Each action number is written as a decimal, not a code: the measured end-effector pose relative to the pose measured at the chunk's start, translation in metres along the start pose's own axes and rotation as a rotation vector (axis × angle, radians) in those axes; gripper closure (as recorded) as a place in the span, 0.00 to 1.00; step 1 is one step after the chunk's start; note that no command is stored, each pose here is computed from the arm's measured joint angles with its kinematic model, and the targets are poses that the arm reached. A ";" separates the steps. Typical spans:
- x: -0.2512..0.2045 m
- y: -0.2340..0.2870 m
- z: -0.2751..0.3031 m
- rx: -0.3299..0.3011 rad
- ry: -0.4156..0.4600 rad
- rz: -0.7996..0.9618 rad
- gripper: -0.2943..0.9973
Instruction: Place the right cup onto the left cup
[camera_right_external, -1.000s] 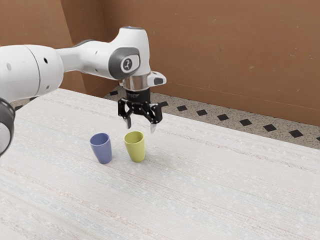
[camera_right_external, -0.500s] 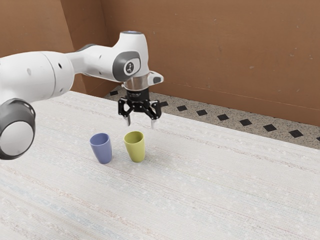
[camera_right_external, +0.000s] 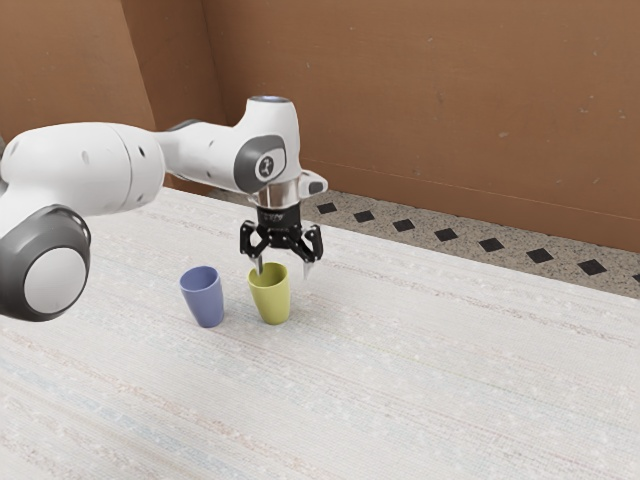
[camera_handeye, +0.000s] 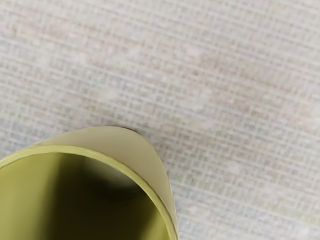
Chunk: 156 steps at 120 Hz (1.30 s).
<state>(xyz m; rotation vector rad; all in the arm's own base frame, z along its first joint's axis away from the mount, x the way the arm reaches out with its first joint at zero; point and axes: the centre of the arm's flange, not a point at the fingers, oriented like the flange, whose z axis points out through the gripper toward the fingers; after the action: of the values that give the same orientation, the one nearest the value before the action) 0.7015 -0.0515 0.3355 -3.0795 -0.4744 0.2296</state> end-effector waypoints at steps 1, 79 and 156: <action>0.000 0.000 0.000 0.000 0.000 0.000 0.23; 0.004 0.011 0.028 -0.006 -0.002 -0.006 0.29; 0.006 0.004 0.028 -0.001 -0.010 -0.022 0.75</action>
<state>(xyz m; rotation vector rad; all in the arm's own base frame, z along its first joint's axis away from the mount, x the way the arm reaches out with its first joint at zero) 0.7042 -0.0533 0.3072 -3.0742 -0.5086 0.2440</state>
